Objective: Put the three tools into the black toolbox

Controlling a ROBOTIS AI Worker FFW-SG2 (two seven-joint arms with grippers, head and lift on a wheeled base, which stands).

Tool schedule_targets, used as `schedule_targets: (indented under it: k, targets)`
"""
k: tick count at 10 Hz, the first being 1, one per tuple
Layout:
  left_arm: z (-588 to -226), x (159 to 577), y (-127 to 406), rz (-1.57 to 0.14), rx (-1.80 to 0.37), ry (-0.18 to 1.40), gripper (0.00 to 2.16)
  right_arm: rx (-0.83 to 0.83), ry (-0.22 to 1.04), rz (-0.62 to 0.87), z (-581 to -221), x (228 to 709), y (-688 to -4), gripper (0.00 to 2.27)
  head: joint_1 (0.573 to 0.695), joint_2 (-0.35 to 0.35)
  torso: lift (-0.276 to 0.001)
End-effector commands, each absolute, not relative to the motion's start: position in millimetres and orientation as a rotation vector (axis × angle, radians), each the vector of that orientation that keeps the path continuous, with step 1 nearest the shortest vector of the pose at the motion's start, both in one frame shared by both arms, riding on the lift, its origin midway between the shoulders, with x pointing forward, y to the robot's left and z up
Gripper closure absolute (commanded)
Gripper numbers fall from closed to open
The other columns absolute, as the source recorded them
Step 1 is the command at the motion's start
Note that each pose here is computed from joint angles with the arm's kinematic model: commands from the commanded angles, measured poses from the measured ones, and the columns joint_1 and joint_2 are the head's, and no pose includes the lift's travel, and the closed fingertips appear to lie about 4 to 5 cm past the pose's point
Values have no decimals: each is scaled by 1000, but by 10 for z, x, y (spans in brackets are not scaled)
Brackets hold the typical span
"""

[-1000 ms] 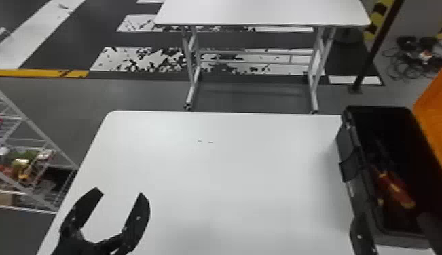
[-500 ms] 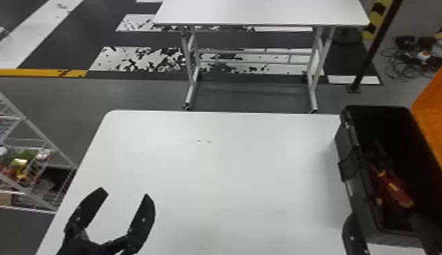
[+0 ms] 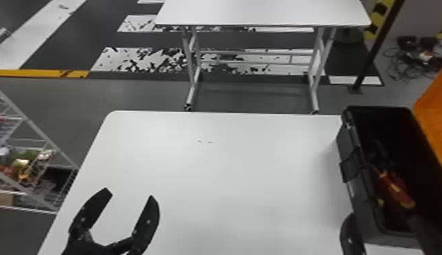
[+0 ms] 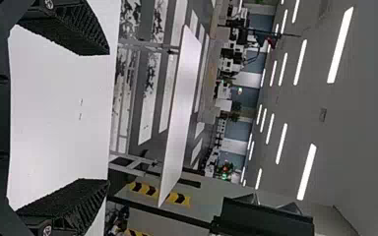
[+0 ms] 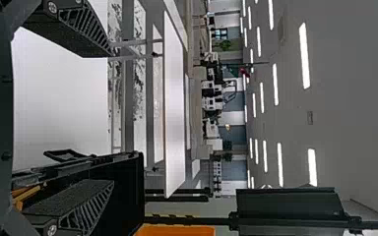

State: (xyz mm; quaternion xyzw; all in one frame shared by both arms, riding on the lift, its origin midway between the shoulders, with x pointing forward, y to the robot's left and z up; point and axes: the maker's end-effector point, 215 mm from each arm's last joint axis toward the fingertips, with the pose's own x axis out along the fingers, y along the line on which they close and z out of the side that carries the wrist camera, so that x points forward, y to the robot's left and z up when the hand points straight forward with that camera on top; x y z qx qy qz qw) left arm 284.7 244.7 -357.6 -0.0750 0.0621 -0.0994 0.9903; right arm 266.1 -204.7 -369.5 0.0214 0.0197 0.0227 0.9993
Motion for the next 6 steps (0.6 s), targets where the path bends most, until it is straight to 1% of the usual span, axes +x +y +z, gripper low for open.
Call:
schedule_targets:
  k: [1,6]
  targets:
    - [-3570,2847,2442,-200,-151,122,70,43,41,49,-3705,2639,-2032,83,695,88,-51]
    - [-3557,2843,2440,-201,-148,118,70,39,12,61,-3624,2601,-2000,83,695,95,-51]
